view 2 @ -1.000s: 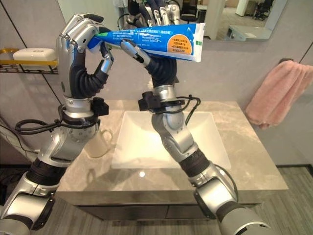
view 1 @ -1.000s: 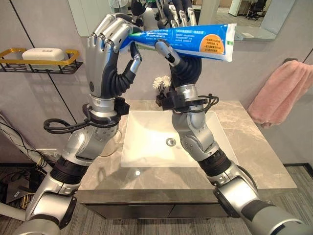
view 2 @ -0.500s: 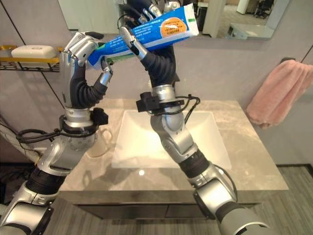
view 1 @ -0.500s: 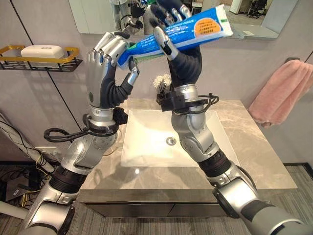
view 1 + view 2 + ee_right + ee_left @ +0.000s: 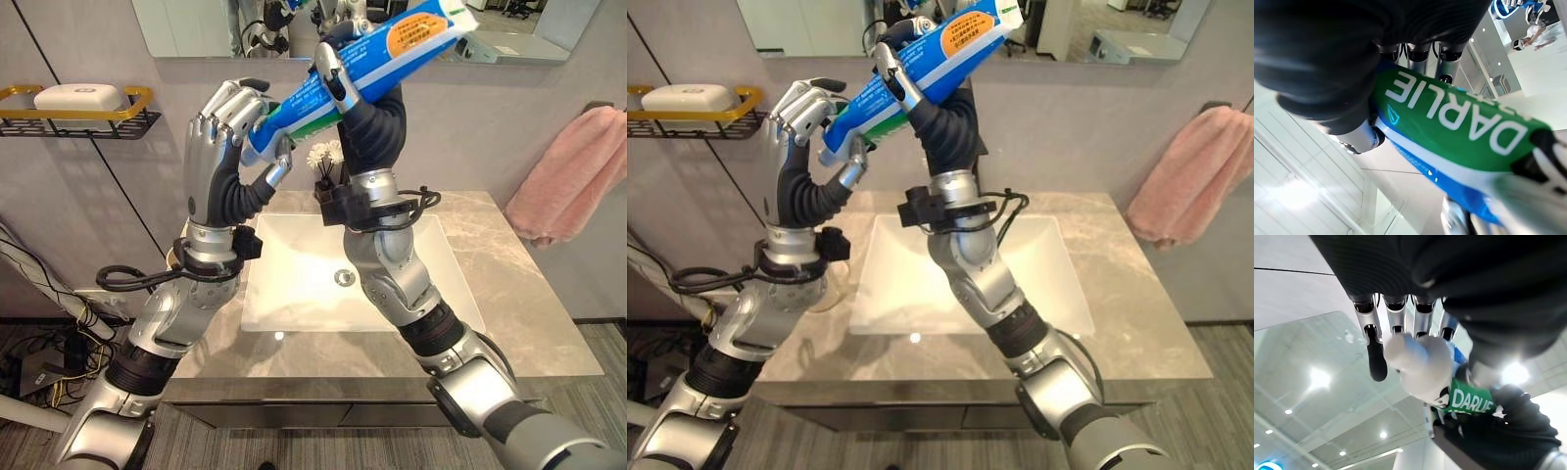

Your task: Put brush and paste in cup on sink, flatten towel.

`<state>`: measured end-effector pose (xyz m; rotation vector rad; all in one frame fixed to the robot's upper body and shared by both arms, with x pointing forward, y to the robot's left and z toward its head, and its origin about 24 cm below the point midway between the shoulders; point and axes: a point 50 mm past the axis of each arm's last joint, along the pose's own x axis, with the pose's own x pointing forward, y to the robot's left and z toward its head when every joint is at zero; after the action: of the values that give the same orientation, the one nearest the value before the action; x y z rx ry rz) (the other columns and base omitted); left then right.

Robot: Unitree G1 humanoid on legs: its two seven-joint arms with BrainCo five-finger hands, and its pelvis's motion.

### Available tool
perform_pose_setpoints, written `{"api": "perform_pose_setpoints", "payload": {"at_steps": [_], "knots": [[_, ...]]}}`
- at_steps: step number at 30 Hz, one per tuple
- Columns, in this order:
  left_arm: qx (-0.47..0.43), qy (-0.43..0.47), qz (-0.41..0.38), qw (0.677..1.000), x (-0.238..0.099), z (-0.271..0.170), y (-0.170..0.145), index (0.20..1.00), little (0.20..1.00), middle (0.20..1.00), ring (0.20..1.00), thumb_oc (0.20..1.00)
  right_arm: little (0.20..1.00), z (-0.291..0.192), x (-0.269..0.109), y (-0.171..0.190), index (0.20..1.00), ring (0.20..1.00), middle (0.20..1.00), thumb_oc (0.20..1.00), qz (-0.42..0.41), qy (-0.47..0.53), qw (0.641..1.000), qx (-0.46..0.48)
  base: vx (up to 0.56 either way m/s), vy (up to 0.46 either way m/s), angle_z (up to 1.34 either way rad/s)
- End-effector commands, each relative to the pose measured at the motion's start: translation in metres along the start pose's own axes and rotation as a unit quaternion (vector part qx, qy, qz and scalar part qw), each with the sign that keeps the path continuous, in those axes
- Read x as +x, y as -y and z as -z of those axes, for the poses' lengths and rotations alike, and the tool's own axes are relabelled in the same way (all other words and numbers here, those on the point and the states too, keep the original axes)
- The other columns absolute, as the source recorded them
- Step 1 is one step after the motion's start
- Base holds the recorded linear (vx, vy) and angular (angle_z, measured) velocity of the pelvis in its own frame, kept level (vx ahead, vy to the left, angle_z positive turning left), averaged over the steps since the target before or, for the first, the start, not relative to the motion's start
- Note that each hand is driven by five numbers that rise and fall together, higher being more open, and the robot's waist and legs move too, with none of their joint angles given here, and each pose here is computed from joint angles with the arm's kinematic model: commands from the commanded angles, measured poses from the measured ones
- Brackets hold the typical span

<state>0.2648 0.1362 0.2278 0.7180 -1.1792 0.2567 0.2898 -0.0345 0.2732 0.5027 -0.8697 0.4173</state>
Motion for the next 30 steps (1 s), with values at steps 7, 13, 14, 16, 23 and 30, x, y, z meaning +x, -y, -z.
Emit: {"api": "perform_pose_setpoints", "payload": {"at_steps": [7,13,14,16,23,30], "knots": [[0.014,-0.015,-0.037,0.999,-0.01,0.004,-0.037,1.0,1.0,1.0,1.0,1.0,0.2,-0.042,0.012,0.027,0.2,0.2,0.2,0.2,0.072,0.111,0.991,-0.01,-0.01,0.001,0.07],[0.06,-0.091,0.001,0.994,-0.058,0.02,-0.066,1.0,1.0,1.0,1.0,1.0,0.2,-0.05,0.014,0.039,0.2,0.2,0.2,0.2,0.075,0.123,0.988,-0.052,-0.01,-0.007,0.08],[0.054,-0.118,0.011,0.992,-0.07,0.023,-0.069,1.0,1.0,1.0,1.0,1.0,0.2,-0.052,0.014,0.041,0.2,0.2,0.2,0.2,0.075,0.124,0.988,-0.061,-0.01,-0.002,0.22],[-0.015,-0.226,0.02,0.974,-0.104,0.032,-0.066,1.0,1.0,1.0,1.0,1.0,0.2,-0.054,0.016,0.046,0.2,0.2,0.2,0.2,0.074,0.121,0.986,-0.082,-0.03,-0.001,0.17],[-0.005,-0.493,0.038,0.869,-0.207,0.064,-0.083,1.0,1.0,1.0,1.0,1.0,0.2,-0.063,0.018,0.057,0.2,0.2,0.2,0.2,0.069,0.123,0.982,-0.129,-0.03,-0.008,0.26],[0.054,-0.629,0.081,0.771,-0.279,0.079,-0.089,1.0,1.0,1.0,1.0,1.0,0.2,-0.067,0.017,0.06,0.2,0.2,0.2,0.2,0.03,0.109,0.977,-0.179,0.0,0.003,0.31]]}}
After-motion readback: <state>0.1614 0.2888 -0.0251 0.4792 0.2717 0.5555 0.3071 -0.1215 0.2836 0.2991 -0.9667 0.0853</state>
